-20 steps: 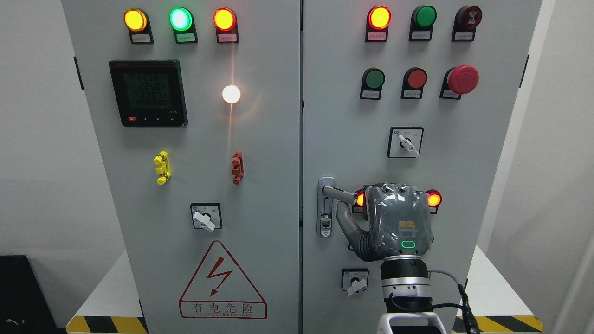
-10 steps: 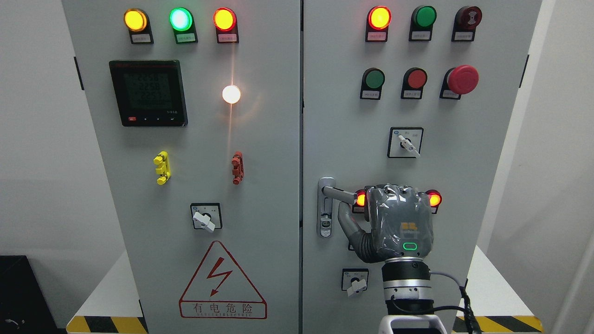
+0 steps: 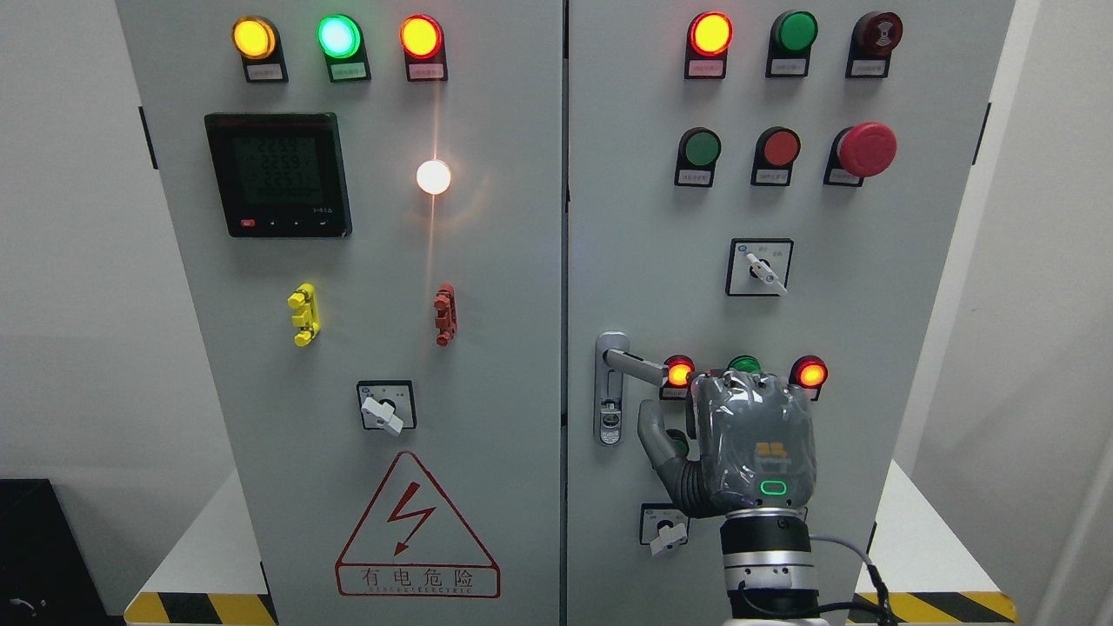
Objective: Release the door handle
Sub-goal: 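Open the right hand fingers and pull away from the handle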
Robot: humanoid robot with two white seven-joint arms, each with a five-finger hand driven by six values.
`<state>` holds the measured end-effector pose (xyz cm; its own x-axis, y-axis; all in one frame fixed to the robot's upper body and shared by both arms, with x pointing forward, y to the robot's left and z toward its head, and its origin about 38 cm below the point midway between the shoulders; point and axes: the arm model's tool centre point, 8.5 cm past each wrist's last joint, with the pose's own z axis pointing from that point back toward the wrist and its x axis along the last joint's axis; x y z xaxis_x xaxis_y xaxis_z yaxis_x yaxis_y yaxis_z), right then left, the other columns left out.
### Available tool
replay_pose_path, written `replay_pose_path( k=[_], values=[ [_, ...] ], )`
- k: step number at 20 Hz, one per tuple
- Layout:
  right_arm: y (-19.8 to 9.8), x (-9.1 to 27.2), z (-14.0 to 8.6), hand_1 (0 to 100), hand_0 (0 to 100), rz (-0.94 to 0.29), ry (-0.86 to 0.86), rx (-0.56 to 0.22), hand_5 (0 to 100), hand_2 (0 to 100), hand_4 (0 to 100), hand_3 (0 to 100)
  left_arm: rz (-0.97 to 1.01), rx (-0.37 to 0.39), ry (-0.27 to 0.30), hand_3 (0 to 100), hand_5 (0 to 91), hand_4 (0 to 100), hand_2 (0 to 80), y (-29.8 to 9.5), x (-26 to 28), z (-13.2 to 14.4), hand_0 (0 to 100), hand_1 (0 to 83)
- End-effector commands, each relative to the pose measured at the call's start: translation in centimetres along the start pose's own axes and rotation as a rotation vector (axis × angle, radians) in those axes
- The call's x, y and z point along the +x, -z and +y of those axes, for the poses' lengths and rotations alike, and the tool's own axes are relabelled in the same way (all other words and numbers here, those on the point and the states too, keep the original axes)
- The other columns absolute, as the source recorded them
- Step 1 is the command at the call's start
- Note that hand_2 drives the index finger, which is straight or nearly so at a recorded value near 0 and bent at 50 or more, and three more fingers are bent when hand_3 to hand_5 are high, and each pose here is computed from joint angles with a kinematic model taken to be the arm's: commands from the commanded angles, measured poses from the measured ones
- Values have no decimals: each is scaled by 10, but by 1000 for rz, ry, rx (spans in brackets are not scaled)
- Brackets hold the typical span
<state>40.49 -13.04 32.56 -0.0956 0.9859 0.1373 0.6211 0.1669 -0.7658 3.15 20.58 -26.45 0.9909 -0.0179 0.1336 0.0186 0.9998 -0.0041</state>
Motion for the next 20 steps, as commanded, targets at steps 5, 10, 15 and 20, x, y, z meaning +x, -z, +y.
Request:
replay_pose_path(
  k=[5, 10, 15, 20],
  values=[
    [-36, -23, -31, 388, 497, 19, 24, -58, 919, 752, 920, 1000, 16, 0, -2, 0, 0, 0, 0, -1, -11, 0, 120, 556],
    [-42, -53, -40, 365, 506, -43, 1, -104, 711, 547, 770, 782, 17, 0, 0, 0, 0, 0, 0, -1, -11, 0, 120, 556],
    [-49, -78, -40, 325, 515, -66, 24, -102, 532, 317, 576, 524, 16, 0, -2, 0, 0, 0, 0, -1, -11, 0, 120, 556],
    [-54, -98, -48, 258, 527, -153, 89, -131, 317, 157, 349, 272, 16, 0, 0, 0, 0, 0, 0, -1, -11, 0, 120, 556]
  ],
)
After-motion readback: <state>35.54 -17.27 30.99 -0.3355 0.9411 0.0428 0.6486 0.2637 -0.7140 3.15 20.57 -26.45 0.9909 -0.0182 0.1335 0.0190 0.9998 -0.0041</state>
